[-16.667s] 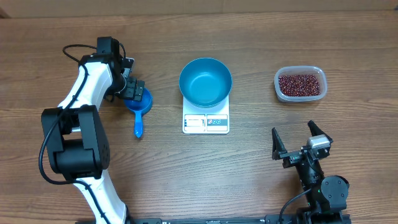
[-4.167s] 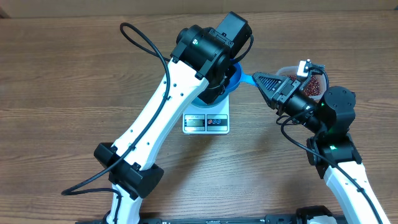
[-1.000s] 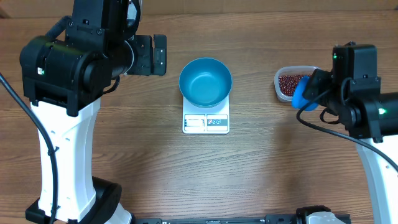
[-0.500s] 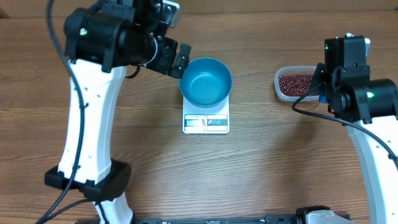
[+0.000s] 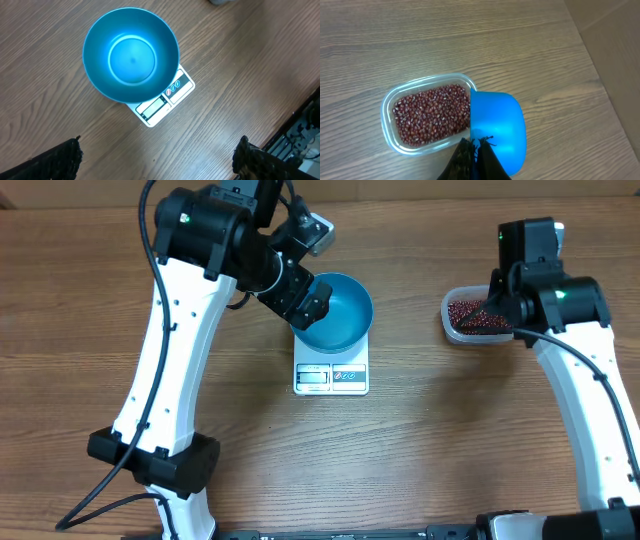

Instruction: Scoop item into bowl and weigh 150g on scale

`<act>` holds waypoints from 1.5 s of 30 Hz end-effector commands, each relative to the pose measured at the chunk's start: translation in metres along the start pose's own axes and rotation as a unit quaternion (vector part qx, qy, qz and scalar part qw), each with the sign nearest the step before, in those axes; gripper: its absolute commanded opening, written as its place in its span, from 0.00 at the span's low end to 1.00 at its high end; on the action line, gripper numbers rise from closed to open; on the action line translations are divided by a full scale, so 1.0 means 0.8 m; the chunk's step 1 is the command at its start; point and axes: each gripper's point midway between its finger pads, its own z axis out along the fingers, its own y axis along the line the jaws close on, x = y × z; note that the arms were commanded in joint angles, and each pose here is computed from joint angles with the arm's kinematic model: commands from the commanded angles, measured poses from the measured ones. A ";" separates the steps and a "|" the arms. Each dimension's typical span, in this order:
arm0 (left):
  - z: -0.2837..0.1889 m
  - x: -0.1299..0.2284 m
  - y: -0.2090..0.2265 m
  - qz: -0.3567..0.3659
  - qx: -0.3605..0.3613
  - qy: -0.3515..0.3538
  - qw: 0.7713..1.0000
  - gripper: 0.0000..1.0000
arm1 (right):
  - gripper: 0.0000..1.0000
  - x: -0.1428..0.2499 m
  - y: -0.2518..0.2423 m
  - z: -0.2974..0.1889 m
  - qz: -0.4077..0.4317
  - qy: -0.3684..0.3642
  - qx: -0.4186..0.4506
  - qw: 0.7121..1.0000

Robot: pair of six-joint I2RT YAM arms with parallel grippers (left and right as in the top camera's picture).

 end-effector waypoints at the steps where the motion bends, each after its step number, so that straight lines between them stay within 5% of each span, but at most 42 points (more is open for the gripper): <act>1: 0.005 -0.002 -0.002 0.022 0.008 0.000 1.000 0.99 | 0.04 -0.020 -0.002 -0.005 -0.013 -0.025 0.008 1.000; 45: 0.005 -0.002 -0.001 0.024 0.007 0.000 1.000 1.00 | 0.04 0.012 0.061 0.093 -0.123 0.050 0.024 0.991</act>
